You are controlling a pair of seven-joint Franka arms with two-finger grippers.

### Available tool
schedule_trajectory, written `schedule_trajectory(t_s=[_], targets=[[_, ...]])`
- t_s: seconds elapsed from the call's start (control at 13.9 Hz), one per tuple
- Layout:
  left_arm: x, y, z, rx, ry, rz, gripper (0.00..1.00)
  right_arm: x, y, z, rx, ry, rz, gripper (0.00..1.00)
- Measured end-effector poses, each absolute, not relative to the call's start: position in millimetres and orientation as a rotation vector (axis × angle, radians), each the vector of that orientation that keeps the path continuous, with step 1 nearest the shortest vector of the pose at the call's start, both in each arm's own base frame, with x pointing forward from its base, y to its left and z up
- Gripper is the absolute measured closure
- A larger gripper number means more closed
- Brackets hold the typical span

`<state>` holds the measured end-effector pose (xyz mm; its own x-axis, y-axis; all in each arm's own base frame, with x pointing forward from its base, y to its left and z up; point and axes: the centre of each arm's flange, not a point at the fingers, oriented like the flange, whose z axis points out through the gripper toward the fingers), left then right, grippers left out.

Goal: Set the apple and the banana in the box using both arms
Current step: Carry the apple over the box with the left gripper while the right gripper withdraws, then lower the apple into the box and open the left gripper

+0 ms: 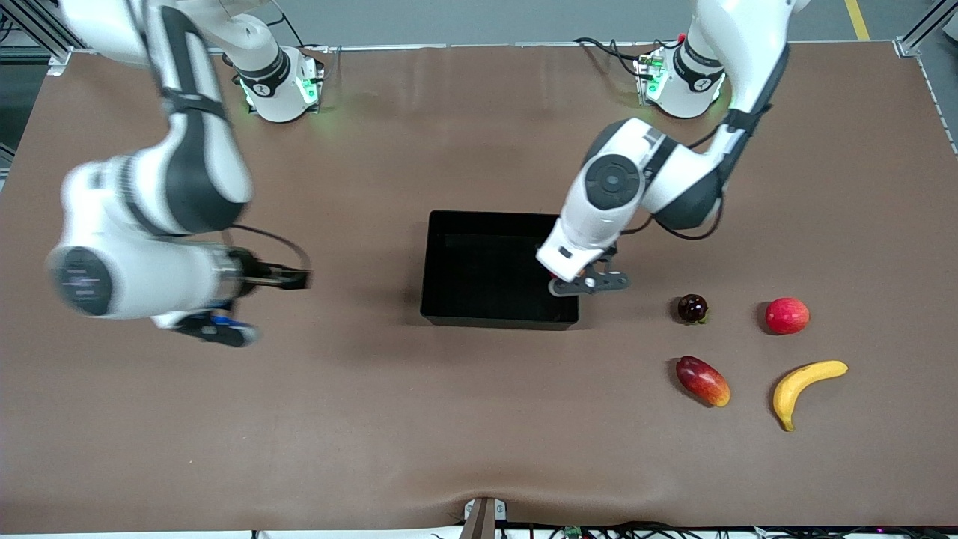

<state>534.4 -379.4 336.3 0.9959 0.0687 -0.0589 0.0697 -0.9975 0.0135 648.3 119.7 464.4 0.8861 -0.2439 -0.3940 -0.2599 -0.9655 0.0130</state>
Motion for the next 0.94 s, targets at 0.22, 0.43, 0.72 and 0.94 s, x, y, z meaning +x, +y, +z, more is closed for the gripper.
schedule_trajectory(t_s=[0.22,0.43,0.72,0.94], targets=[[515.2,-401.8,307.3,3.109,0.075,-0.091,0.32,650.0,25.9,487.4,-3.079,0.425,0.594,0.0],[489.4,-414.3,270.0,3.117,0.085,-0.105,0.32,639.3,-49.6,522.8,-3.096,0.388,0.506,0.0],[475.8,-407.2,228.9,3.177,0.085,-0.103,0.32,600.8,-106.9,565.1,-3.029,0.443,0.382,0.0],[476.0,-408.0,216.8,3.171,0.097,-0.101,0.32,575.8,-105.1,586.2,-3.029,0.373,0.342,0.0]])
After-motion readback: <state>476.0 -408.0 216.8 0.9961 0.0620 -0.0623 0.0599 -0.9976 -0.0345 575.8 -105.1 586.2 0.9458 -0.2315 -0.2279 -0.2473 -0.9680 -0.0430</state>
